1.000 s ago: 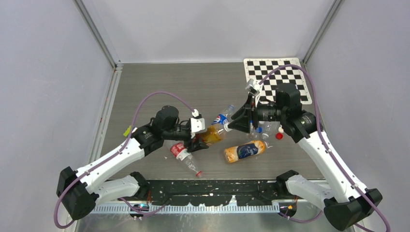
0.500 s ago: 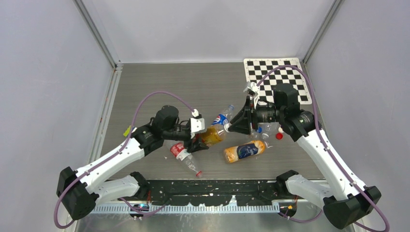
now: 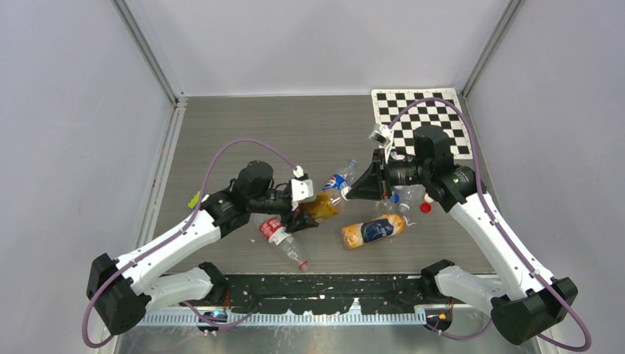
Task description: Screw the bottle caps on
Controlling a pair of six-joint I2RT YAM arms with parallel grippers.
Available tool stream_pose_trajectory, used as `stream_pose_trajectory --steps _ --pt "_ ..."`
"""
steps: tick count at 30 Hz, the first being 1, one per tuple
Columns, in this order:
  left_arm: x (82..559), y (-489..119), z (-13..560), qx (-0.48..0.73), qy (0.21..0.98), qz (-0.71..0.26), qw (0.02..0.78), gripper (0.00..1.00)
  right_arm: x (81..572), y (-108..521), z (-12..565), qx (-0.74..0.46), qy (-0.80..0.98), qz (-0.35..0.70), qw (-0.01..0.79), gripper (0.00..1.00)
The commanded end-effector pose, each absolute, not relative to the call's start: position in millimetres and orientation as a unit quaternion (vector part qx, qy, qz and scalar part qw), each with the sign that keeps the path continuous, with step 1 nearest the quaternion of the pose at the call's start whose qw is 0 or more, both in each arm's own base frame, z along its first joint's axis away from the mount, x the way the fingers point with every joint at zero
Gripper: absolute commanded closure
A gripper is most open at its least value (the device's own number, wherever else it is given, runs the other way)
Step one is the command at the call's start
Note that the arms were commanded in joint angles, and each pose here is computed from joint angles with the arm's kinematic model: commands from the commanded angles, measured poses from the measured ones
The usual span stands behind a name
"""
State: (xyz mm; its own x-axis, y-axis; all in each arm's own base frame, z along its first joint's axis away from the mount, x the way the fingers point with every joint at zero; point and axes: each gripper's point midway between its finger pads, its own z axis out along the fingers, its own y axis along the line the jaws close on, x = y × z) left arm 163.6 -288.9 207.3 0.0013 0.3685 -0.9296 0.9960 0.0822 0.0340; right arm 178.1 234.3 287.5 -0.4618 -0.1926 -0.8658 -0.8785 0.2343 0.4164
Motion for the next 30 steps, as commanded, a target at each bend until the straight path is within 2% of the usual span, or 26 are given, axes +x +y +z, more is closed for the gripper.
stream_pose_trajectory --steps 1,7,11,15,20,23,25,28,30 --pt "202 -285 231 0.552 0.610 -0.279 0.494 1.00 192 235 297 -0.328 0.733 0.482 0.351 0.99" --pt "232 -283 237 0.562 0.584 -0.092 0.578 1.00 212 232 255 -0.127 0.832 0.470 0.266 1.00" --pt "236 -293 251 0.556 0.540 -0.016 0.632 1.00 227 232 232 0.047 0.849 0.476 0.223 1.00" --pt "230 -308 261 0.557 0.487 0.036 0.672 1.00 244 231 236 0.230 0.797 0.522 0.197 1.00" --pt "224 -321 267 0.570 0.409 0.112 0.704 1.00 251 224 234 0.341 0.765 0.522 0.164 1.00" --pt "225 -321 263 0.563 0.412 0.118 0.707 1.00 253 223 245 0.351 0.751 0.533 0.171 1.00" --pt "226 -315 256 0.560 0.438 0.111 0.695 1.00 255 222 256 0.306 0.764 0.529 0.207 0.95" --pt "224 -304 239 0.568 0.480 0.083 0.664 1.00 253 221 271 0.232 0.786 0.512 0.258 0.71" --pt "223 -295 230 0.565 0.511 0.053 0.646 1.00 251 220 281 0.167 0.794 0.504 0.297 0.59"
